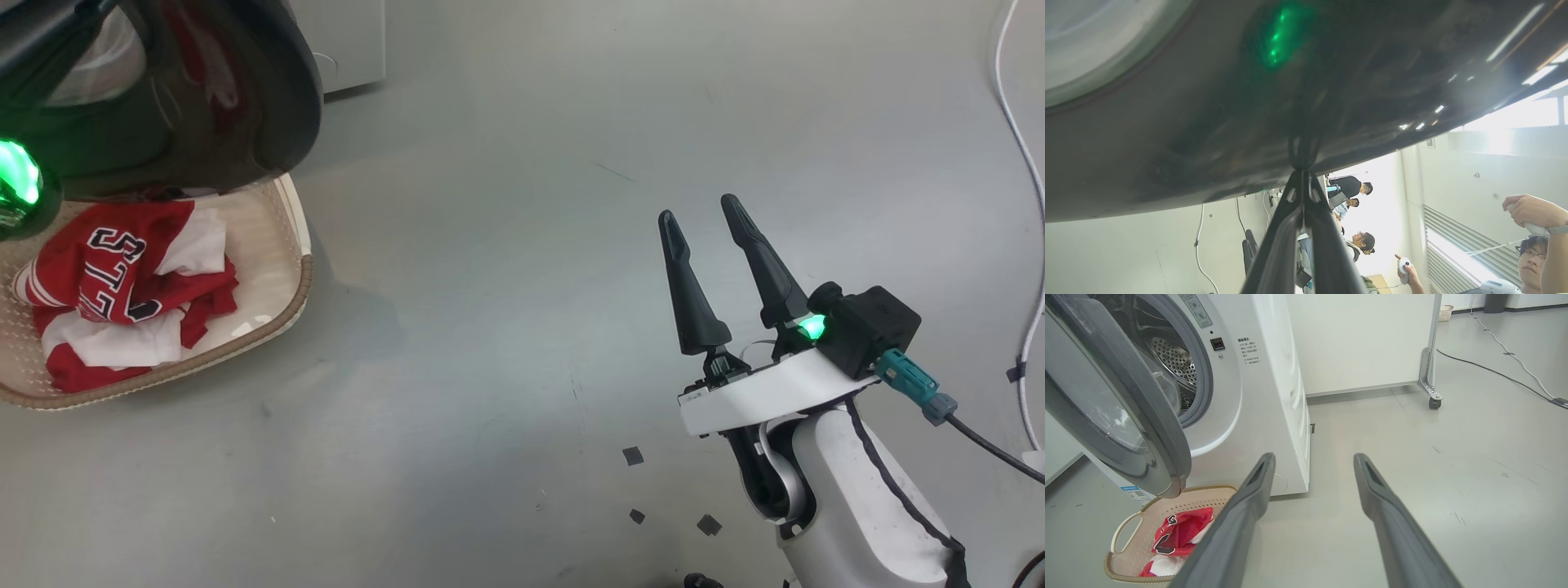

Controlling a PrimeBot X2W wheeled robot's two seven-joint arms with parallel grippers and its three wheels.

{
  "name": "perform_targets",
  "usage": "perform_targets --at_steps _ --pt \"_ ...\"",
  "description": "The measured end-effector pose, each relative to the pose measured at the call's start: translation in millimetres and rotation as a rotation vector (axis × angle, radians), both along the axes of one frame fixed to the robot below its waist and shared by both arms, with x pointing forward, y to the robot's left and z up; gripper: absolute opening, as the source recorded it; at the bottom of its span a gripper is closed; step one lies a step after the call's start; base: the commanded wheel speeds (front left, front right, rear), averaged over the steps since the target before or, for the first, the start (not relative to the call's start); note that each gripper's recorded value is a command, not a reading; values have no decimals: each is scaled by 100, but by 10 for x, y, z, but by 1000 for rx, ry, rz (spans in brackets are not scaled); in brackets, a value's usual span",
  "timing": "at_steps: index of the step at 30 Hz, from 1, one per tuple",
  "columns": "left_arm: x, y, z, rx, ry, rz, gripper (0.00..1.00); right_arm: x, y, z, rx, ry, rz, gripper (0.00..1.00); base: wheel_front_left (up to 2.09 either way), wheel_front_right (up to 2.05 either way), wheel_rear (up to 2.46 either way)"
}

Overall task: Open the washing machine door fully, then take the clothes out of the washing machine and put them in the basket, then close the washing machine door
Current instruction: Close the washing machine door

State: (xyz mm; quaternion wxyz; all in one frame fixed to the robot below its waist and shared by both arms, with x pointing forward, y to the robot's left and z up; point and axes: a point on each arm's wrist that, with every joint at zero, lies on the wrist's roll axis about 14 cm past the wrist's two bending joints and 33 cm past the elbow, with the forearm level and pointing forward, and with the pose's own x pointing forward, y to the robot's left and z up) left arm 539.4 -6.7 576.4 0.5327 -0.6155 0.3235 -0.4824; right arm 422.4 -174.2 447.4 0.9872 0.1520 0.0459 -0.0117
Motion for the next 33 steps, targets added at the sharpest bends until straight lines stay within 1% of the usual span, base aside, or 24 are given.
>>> perform_targets --at_steps 9,16,25,33 --pt "325 -155 -152 -17 45 35 0 -12 -113 -49 8 21 -40 100 0 0 0" --pt "575 -234 -245 2 59 97 0 -4 -153 -56 6 26 -54 100 0 0 0" --pt "681 -311 -251 -12 87 117 0 -4 -191 -44 3 26 -69 100 0 0 0" --pt "711 -336 -262 1 95 123 0 14 -212 -43 5 26 -85 100 0 0 0"
